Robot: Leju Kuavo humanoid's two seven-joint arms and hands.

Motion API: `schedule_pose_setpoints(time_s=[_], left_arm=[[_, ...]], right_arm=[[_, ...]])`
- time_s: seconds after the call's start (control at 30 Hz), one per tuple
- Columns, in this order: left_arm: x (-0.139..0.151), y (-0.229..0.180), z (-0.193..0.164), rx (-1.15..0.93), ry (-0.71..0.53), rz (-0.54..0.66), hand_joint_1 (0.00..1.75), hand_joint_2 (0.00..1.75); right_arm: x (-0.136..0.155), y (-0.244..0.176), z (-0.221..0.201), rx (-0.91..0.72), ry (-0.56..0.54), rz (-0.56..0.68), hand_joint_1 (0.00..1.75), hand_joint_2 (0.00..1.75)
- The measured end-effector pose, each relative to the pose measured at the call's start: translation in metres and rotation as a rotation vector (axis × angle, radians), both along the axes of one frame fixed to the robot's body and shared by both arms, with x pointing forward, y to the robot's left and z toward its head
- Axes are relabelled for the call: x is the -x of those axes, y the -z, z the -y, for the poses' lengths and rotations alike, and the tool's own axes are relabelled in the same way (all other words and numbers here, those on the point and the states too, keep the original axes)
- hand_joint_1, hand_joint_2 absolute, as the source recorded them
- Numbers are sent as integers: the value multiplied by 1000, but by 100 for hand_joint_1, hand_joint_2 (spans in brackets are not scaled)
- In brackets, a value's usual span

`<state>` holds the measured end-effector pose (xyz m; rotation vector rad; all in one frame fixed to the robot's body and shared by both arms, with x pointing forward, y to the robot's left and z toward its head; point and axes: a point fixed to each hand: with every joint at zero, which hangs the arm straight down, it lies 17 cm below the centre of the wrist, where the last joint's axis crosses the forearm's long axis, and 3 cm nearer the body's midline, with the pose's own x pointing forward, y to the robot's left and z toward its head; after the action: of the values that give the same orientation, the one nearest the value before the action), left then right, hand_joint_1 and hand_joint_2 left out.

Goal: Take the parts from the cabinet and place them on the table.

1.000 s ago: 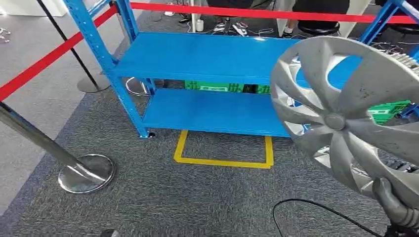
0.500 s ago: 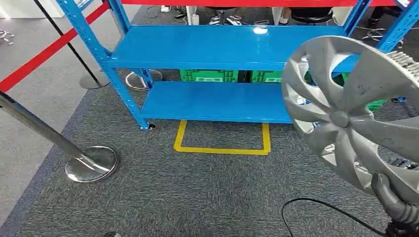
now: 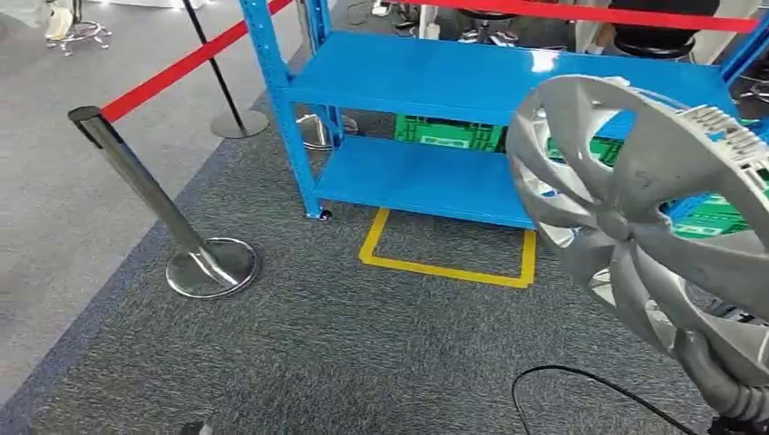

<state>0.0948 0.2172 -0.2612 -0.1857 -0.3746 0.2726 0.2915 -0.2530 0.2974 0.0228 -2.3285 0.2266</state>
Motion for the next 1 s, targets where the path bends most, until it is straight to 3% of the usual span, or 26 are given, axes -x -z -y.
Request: schedule_pose_setpoints(time_s=[0.27, 0.6, 1.0], left_arm=[[0, 0, -2, 1, -32, -3, 0, 175], [20, 11, -12, -68, 1, -118, 0, 175], [17, 11, -14, -83, 3, -120, 0, 175]], right_arm=[[4, 0, 0, 17, 9, 4, 175, 175], [6, -1, 5, 22, 20, 4, 175, 175], [9, -7, 11, 45, 30, 19, 175, 175]])
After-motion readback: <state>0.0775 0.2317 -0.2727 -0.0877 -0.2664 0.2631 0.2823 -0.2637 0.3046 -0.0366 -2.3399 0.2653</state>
